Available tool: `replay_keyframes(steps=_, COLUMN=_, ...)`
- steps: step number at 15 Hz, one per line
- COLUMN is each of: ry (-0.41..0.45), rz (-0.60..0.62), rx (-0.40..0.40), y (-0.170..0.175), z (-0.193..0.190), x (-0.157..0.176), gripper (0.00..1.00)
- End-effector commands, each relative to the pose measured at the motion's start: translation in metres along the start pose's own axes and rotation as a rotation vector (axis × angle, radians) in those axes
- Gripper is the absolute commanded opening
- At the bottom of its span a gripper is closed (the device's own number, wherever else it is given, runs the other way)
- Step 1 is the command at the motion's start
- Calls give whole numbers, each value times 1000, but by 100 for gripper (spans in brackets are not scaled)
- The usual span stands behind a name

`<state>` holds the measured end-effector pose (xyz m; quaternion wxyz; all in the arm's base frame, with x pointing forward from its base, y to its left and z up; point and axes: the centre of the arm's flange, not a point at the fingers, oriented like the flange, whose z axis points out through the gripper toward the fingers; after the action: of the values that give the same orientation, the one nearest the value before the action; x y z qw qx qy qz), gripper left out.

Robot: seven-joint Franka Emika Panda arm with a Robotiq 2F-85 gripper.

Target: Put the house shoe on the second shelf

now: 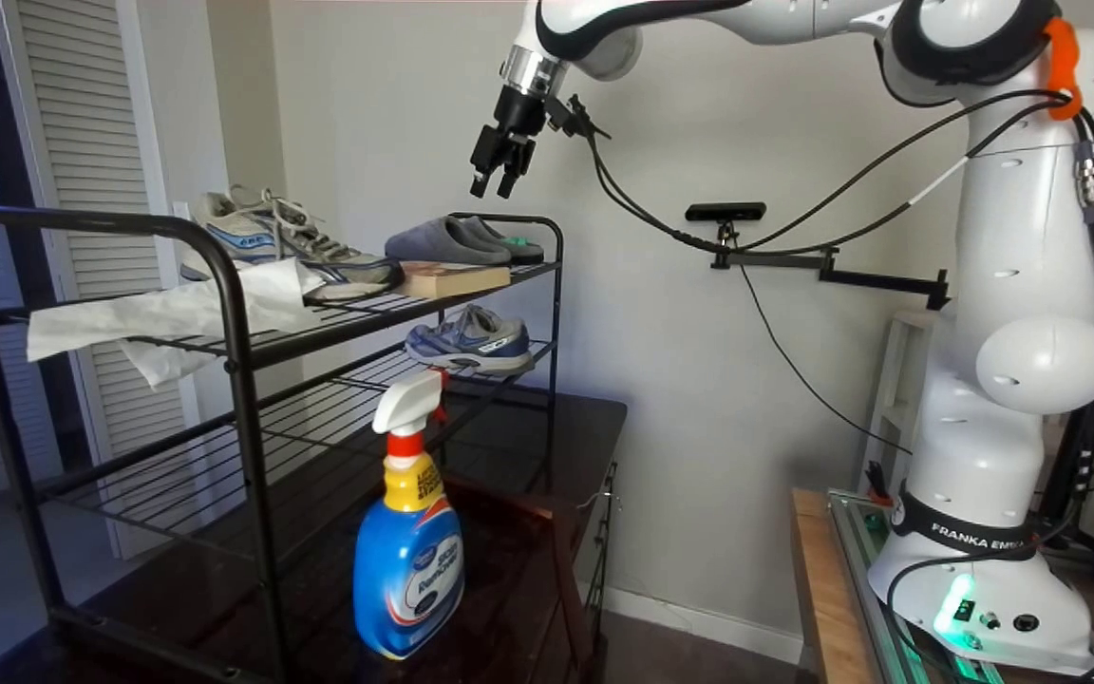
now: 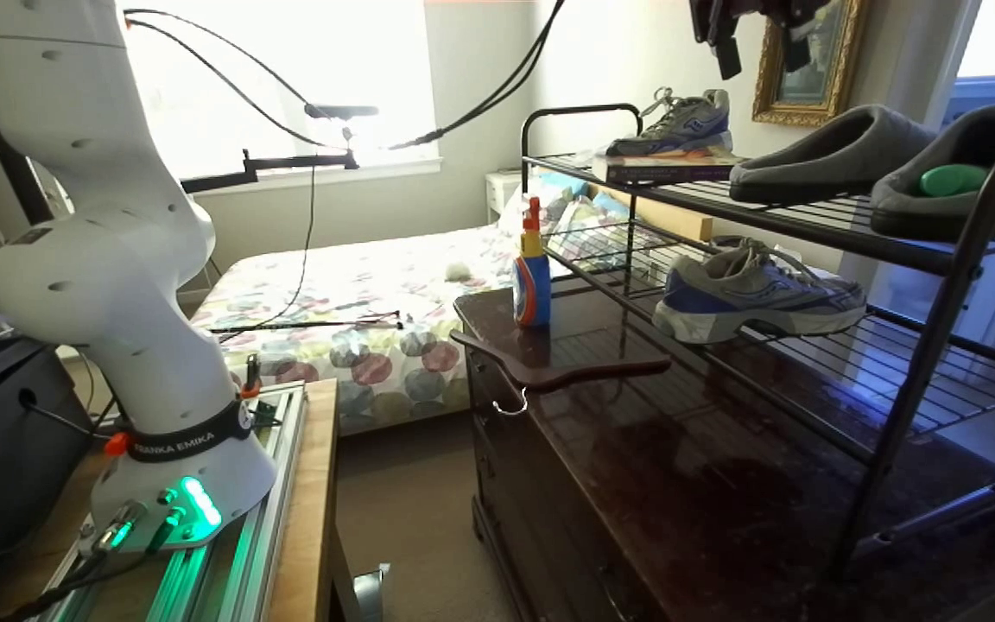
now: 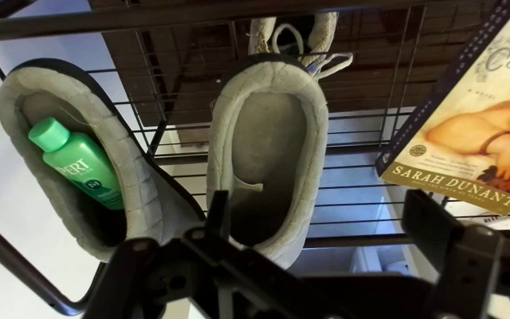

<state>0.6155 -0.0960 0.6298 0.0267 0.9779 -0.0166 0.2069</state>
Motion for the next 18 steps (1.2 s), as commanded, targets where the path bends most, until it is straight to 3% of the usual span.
replay_keyframes(steps=1, ry=-53, rz=-6, rx=76, y=30, z=12, x=45, gripper=100)
replay_keyframes(steps=10, ry=-92, rz=87, rx=77, y=56, z=65, x=60, gripper=100)
replay_keyframes(steps=18, ry=-53, rz=103, rx=77, y=61, z=92, x=86, gripper=100)
